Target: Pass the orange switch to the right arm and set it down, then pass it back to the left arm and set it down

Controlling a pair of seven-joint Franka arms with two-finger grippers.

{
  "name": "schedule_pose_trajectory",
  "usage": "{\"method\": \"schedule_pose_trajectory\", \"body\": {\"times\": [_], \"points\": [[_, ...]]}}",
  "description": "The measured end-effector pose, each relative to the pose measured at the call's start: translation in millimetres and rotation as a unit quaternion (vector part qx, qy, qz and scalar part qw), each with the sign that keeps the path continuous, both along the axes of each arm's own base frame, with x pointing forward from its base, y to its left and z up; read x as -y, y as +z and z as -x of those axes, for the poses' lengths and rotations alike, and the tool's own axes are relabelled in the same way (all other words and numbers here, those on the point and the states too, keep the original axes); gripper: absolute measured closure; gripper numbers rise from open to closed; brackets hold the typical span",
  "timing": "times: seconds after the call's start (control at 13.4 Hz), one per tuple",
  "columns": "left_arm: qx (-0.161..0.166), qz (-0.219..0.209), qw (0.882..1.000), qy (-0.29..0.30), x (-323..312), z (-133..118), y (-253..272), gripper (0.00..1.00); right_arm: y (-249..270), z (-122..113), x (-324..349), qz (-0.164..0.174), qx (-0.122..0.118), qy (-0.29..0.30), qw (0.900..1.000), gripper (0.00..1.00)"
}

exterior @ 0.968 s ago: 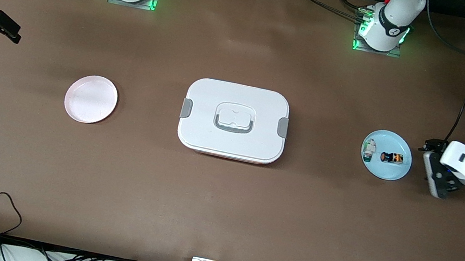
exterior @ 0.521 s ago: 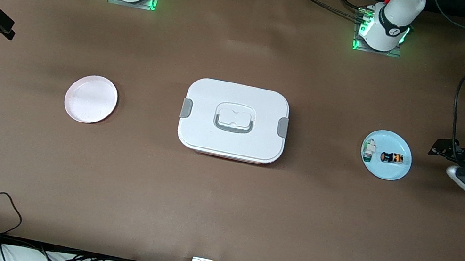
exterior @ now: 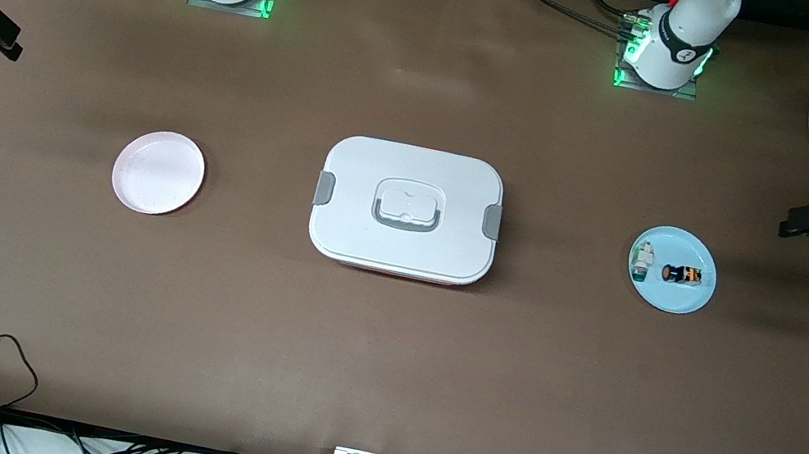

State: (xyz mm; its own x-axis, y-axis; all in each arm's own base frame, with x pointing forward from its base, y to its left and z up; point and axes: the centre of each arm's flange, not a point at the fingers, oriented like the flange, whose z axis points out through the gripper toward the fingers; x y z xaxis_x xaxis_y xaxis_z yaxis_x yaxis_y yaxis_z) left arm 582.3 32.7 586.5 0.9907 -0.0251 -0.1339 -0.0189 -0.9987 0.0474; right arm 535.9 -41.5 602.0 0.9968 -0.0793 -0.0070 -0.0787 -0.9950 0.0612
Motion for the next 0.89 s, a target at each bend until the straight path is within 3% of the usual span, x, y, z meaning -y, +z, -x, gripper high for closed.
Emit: {"method": "schedule_pose_trajectory", "body": {"times": [0.22, 0.89], "points": [[0.006, 0.010, 1.000, -0.005, 17.2, 18.9, 28.8, 0.00, 1.2, 2.1, -3.6, -0.002, -0.009, 0.002, 1.000, 0.00], [0.032, 0.007, 0.999, -0.031, 59.7, 14.3, 32.9, 0.00, 0.8, 2.7, -5.9, -0.002, -0.012, 0.004, 1.000, 0.00]]}}
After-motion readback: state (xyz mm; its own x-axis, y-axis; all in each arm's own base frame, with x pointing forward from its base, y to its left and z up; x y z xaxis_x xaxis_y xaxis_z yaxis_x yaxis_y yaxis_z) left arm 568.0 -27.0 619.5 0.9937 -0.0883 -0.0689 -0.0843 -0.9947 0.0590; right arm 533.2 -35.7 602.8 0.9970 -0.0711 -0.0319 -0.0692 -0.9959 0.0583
